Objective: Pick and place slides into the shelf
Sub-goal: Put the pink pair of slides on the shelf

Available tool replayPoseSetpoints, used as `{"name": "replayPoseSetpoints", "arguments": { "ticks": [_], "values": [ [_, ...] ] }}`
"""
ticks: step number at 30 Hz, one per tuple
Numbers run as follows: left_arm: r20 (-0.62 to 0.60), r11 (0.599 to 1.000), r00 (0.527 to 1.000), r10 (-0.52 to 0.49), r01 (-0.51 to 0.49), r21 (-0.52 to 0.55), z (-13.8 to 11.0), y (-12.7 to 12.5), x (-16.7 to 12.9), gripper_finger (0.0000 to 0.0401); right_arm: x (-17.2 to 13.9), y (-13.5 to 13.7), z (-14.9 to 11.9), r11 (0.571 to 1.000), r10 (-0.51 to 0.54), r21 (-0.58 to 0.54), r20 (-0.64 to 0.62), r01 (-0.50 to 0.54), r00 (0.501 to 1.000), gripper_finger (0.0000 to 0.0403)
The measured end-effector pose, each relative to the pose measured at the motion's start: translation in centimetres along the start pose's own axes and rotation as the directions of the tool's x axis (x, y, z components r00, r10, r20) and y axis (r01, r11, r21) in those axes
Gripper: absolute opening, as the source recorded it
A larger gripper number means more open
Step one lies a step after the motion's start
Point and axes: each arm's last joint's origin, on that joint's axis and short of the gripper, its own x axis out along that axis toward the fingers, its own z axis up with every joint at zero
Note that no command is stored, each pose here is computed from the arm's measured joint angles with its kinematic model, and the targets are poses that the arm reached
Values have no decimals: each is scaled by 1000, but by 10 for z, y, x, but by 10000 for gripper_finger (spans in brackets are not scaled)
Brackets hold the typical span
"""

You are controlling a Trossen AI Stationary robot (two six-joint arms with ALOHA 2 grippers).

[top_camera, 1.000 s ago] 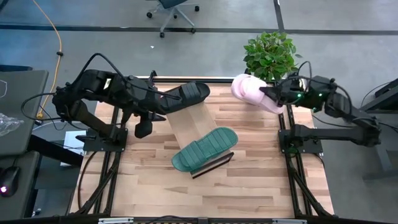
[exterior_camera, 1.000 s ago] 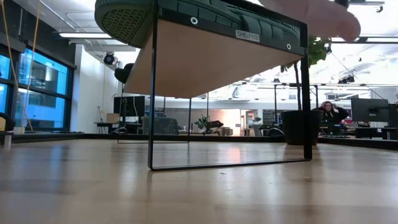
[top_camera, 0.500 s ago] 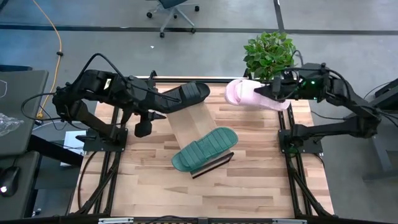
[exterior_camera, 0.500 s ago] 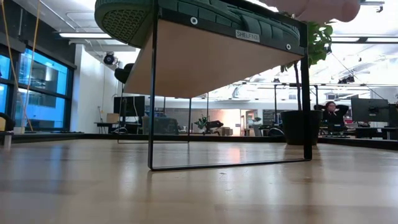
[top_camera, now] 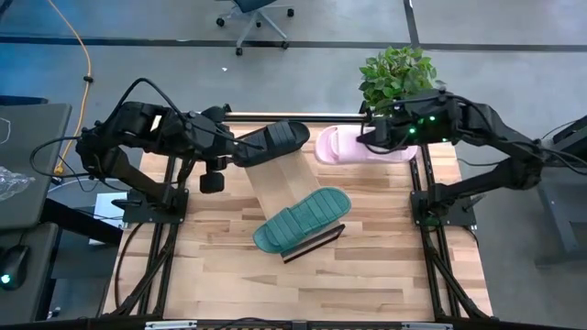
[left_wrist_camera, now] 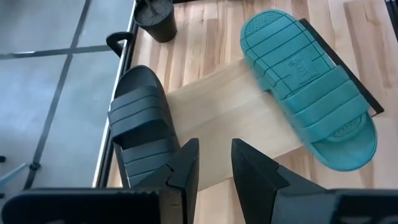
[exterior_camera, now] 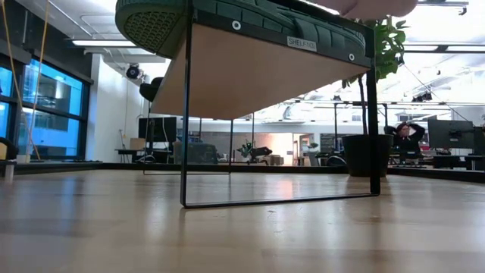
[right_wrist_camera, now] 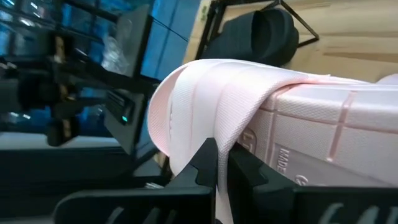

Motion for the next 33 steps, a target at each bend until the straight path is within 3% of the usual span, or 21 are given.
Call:
{"name": "replayPoseSetpoints", "arguments": {
  "ticks": [14,22,33],
  "values": [
    [44,1000,999,-8,7,17,-10,5,-19,83,11,33,15,982,-140,-130,-11,137,990,0],
    [52,1000,999,-9,8,15,-11,6,-22,83,16,48,22,965,-180,-196,-20,173,983,0],
    [52,1000,999,-17,16,15,-11,6,-22,83,45,53,22,951,-216,-248,-110,183,970,0]
  ]
}}
